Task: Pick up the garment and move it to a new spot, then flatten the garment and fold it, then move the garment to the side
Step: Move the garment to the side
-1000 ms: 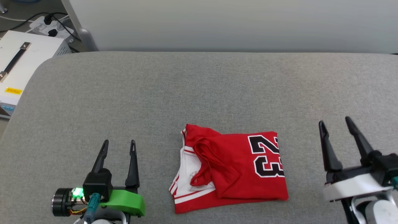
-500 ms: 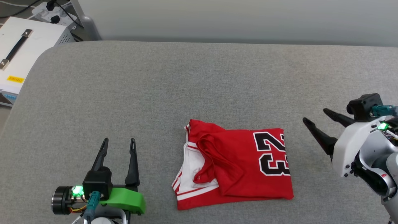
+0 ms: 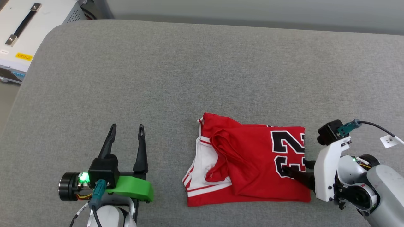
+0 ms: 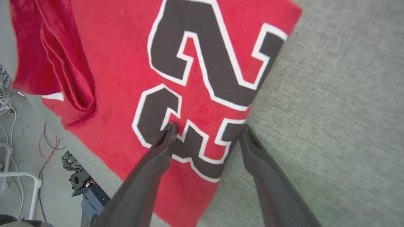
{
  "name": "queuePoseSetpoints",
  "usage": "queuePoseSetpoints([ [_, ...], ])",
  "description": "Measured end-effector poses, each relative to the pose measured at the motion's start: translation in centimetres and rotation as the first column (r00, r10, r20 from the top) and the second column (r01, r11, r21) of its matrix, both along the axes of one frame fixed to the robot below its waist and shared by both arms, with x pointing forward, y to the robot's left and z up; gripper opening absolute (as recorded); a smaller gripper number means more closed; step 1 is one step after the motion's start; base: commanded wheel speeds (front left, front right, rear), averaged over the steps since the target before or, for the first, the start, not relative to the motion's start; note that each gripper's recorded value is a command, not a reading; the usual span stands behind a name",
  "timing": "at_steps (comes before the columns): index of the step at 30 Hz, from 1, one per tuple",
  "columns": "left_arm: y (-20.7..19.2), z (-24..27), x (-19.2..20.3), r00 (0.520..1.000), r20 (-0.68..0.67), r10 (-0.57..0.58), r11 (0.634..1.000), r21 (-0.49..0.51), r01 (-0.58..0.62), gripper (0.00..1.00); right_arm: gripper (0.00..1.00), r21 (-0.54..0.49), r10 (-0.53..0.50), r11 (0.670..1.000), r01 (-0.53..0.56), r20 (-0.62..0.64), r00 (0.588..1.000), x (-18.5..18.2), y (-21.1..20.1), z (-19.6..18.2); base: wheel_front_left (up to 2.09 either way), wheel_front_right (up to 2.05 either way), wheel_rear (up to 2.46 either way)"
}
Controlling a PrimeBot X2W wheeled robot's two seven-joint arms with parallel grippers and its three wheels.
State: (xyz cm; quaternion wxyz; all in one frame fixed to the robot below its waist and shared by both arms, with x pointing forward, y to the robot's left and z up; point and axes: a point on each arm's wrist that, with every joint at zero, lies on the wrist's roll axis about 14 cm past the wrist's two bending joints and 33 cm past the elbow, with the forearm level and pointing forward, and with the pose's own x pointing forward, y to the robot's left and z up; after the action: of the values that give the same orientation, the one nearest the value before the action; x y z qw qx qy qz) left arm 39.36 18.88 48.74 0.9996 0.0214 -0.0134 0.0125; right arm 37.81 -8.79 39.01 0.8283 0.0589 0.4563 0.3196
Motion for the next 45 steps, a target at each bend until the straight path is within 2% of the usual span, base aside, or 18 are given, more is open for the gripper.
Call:
queuePoseSetpoints([
  [4, 0.4, -0.3, 0.0, 1.0, -0.01, 0.014, 1.0, 0.001, -0.014, 1.0, 1.0, 0.011, 0.008, 1.0, -0.008, -0.046, 0.999, -0.2, 1.2, -1.6, 0.0, 0.0, 0.0],
  [8, 0.8, -0.4, -0.2, 1.0, -0.016, 0.025, 1.0, 0.003, -0.025, 1.0, 1.0, 0.007, 0.021, 1.0, -0.021, -0.033, 0.999, -0.2, 1.8, -2.4, 0.0, 0.0, 0.0],
  [9, 0.9, -0.4, -0.2, 1.0, -0.016, 0.026, 1.0, 0.003, -0.026, 1.0, 0.95, 0.011, 0.02, 1.0, -0.02, -0.021, 1.0, -0.1, 1.9, -2.4, 0.0, 0.0, 0.0],
  [10, 0.9, -0.4, -0.3, 1.0, -0.016, 0.026, 1.0, 0.003, -0.026, 1.0, 0.23, 0.016, 0.023, 1.0, -0.023, -0.009, 1.0, -0.1, 2.1, -2.3, 0.0, 0.0, 0.0],
  [11, 0.9, -0.4, -0.3, 1.0, -0.015, 0.027, 1.0, 0.003, -0.027, 1.0, 0.0, 0.021, 0.025, 0.999, -0.026, 0.011, 1.0, 0.0, 2.3, -2.1, 0.0, 0.0, 0.0],
  [18, 1.0, 0.1, -0.4, 1.0, -0.002, 0.028, 1.0, 0.0, -0.028, 1.0, 0.0, 0.049, 0.023, 0.998, -0.033, 0.19, 0.982, 1.9, 2.7, 0.7, 0.0, 0.0, 0.0],
  [21, 0.5, 0.1, -0.2, 1.0, 0.001, 0.013, 1.0, -0.004, -0.013, 1.0, 0.0, 0.026, 0.038, 0.998, -0.049, 0.317, 0.948, 3.3, 1.9, 3.2, 0.0, 0.0, 0.0],
  [26, -1.3, 0.3, 0.4, 0.999, 0.012, -0.036, 0.999, -0.014, 0.036, 1.0, 0.0, -0.069, 0.072, 0.997, -0.045, 0.456, 0.887, 4.3, -1.3, 6.6, 0.0, 0.0, 0.0],
  [34, -4.8, 0.7, 2.4, 0.99, 0.038, -0.137, 0.99, -0.022, 0.138, 1.0, 0.0, -0.162, 0.013, 0.983, 0.085, 0.526, 0.851, 4.7, -8.2, 9.4, 0.0, 0.0, 0.0],
  [40, -6.8, 0.3, 4.7, 0.978, 0.047, -0.203, 0.979, -0.016, 0.204, 1.0, 0.0, -0.23, -0.058, 0.951, 0.209, 0.529, 0.846, 5.8, -13.7, 9.6, 0.0, 0.0, 0.0],
  [45, -7.7, -0.4, 7.2, 0.97, 0.056, -0.236, 0.971, -0.014, 0.238, 1.0, 0.0, -0.335, -0.121, 0.885, 0.323, 0.505, 0.854, 7.2, -19.9, 8.3, 0.0, 0.0, 0.0],
])
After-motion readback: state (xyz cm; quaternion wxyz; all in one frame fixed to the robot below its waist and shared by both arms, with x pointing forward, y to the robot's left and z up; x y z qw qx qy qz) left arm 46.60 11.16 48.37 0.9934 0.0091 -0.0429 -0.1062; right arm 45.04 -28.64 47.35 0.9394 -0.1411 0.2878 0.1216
